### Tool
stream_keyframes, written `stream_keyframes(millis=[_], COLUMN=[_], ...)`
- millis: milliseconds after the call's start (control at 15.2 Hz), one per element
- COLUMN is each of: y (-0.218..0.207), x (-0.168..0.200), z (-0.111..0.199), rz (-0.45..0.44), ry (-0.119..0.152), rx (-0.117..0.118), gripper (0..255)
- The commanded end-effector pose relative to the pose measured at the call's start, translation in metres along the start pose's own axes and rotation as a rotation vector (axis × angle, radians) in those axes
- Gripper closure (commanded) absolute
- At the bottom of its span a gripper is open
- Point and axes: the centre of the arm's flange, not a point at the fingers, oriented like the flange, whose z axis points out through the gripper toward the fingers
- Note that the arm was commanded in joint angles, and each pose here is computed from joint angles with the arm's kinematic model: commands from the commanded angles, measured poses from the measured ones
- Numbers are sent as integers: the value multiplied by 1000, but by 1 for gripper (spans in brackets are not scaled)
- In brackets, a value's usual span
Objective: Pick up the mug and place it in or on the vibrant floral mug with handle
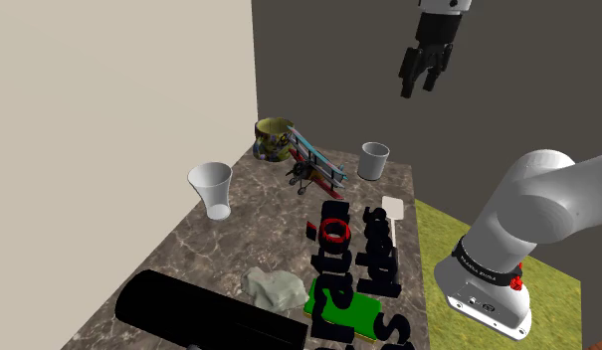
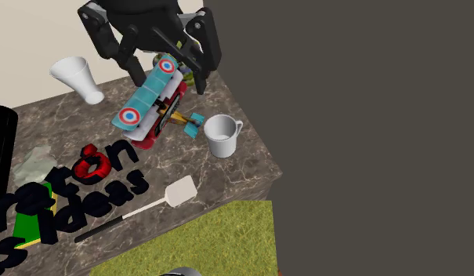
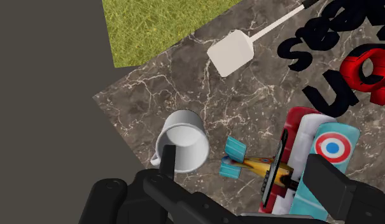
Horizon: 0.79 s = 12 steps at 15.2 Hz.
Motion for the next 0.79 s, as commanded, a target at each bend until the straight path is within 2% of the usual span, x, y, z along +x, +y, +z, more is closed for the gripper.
stream_keyframes(millis=[0, 726], y=[0, -10], x=[0, 60], z=[0, 132], rz=[0, -46], ry=[0, 2], rx=[0, -33], gripper=[0, 0])
